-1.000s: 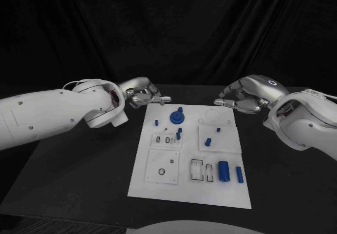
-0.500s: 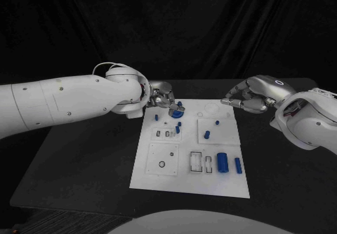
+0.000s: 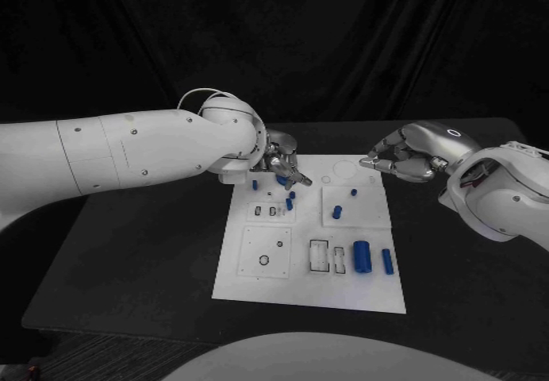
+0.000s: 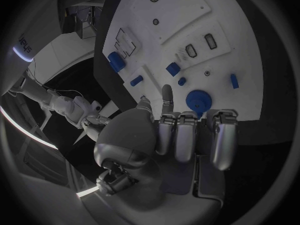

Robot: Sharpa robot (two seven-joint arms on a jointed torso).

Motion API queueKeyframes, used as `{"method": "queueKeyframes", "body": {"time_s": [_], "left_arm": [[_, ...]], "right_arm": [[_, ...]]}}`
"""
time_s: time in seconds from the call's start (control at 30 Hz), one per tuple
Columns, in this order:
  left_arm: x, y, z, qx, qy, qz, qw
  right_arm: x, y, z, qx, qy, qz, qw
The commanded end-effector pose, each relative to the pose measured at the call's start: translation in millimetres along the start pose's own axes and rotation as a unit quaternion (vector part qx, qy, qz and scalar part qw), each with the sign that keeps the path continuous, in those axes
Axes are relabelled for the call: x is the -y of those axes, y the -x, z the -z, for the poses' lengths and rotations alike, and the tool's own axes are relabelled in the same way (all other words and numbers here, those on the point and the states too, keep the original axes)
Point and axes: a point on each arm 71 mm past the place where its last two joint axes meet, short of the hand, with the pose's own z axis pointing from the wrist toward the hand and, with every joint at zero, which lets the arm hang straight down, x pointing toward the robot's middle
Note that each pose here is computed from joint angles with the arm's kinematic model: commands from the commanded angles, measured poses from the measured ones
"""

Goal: Assemble the parts on the task board

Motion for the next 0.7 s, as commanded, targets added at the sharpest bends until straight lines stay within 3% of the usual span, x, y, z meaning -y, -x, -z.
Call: {"method": "queueKeyframes", "body": {"time_s": [0.03,0.33,0.7], "left_arm": [[1.6,-1.8,-1.8,-0.021,0.005,-0.012,1.000],[2.3,-2.5,-3.6,-0.020,0.005,-0.011,1.000],[-7.2,-3.4,-1.4,-0.025,0.014,-0.008,1.000]], "right_arm": [[1.9,-3.1,1.3,-0.004,-0.008,-0.001,1.000],[3.7,-5.7,3.0,-0.004,-0.009,-0.003,1.000],[5.4,-7.5,3.8,-0.006,-0.011,-0.003,1.000]]}}
